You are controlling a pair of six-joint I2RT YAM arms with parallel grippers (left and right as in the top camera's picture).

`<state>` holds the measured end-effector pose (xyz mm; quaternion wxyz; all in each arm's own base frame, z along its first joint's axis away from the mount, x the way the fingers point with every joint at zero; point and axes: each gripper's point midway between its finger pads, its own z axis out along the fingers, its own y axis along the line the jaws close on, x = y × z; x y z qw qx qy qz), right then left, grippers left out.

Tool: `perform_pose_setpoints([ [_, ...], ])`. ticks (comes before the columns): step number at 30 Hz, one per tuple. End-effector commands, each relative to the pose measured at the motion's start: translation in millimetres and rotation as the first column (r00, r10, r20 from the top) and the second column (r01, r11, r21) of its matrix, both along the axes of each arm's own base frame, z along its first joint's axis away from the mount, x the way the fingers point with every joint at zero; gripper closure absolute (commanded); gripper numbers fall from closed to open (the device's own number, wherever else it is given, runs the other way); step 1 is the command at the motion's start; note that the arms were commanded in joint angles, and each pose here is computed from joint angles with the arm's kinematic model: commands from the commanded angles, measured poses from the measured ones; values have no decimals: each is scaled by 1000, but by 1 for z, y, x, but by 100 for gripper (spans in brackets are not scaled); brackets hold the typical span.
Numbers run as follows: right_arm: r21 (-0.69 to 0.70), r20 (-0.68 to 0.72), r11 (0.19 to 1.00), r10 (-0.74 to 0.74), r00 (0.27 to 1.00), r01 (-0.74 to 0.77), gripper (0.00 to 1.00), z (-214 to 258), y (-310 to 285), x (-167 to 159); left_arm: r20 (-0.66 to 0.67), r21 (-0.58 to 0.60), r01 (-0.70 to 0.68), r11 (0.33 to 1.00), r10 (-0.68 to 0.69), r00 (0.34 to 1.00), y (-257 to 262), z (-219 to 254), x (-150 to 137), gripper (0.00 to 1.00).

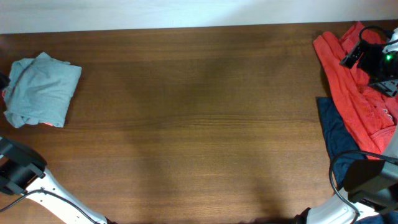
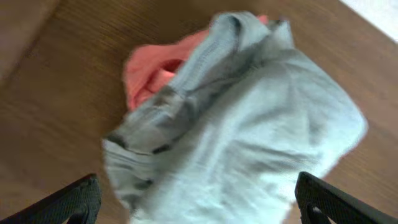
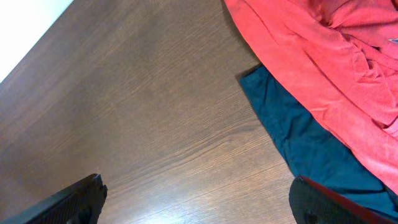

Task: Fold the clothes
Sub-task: 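Press the shirt flat with the left gripper, then release it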

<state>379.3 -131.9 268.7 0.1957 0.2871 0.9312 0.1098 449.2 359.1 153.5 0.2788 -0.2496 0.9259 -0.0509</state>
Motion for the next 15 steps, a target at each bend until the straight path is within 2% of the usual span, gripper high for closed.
perform_pose_setpoints([
  [1, 5, 6, 1000, 12, 1000, -12, 2, 1, 3, 2, 59, -48, 103, 994, -100, 993, -35, 18, 15, 1],
  [5, 6, 4, 1000, 12, 1000, -12, 1, 1, 3, 2, 45, -11, 204, 979, -203, 978, -68, 17, 36, 1],
  [12, -6, 6, 1000, 26, 1000, -26, 1, 1, 2, 2, -15, 46, 269, 962, -268, 963, -107, 12, 59, 1],
  [15, -11, 8, 999, 36, 999, -36, 1, 1, 2, 2, -26, 127, 265, 956, -264, 964, -106, 14, 72, 1],
])
